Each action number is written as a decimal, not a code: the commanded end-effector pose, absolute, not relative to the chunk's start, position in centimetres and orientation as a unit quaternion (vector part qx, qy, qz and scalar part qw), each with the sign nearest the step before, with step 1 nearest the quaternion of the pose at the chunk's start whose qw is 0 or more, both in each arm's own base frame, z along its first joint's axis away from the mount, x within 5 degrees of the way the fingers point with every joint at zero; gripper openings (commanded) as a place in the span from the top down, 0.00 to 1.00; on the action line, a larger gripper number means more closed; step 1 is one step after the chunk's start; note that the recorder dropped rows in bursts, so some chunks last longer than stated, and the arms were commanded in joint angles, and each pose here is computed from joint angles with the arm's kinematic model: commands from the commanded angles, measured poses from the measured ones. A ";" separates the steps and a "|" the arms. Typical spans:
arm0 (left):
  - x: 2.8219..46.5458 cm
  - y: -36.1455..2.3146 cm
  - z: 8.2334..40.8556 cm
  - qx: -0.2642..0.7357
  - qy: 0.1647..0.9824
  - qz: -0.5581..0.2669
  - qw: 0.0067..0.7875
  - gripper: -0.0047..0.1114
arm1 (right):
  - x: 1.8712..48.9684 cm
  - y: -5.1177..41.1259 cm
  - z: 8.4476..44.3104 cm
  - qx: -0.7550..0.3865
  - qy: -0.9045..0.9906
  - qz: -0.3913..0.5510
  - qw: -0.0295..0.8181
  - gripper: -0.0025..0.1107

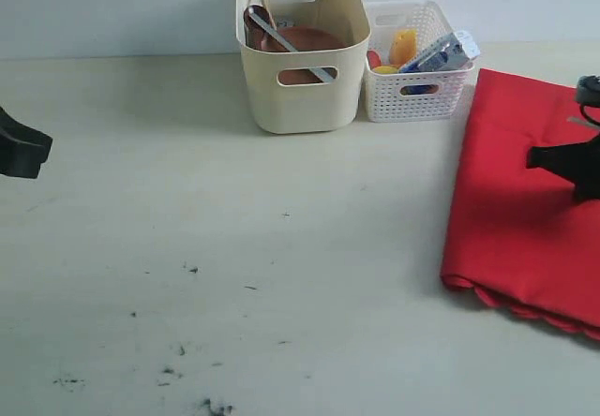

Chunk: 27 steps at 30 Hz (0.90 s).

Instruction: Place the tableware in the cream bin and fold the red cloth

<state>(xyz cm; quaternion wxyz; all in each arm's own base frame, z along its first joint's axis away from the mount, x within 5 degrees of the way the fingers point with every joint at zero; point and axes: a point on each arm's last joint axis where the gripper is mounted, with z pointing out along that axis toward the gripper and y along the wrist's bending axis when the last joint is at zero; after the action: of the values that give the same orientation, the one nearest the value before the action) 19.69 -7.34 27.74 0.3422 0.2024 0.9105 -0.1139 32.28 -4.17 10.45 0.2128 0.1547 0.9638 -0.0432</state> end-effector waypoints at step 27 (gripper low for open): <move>19.3 -7.1 27.5 0.209 0.917 -0.107 0.321 0.94 | 35.6 -8.5 9.0 0.183 0.956 -0.063 0.222 0.98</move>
<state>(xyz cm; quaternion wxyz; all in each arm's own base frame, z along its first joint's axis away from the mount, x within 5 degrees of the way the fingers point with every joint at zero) 19.46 -7.24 27.52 0.3262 0.2117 0.9150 -0.1075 34.32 -8.24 10.11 0.2276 0.2017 0.9508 -0.0590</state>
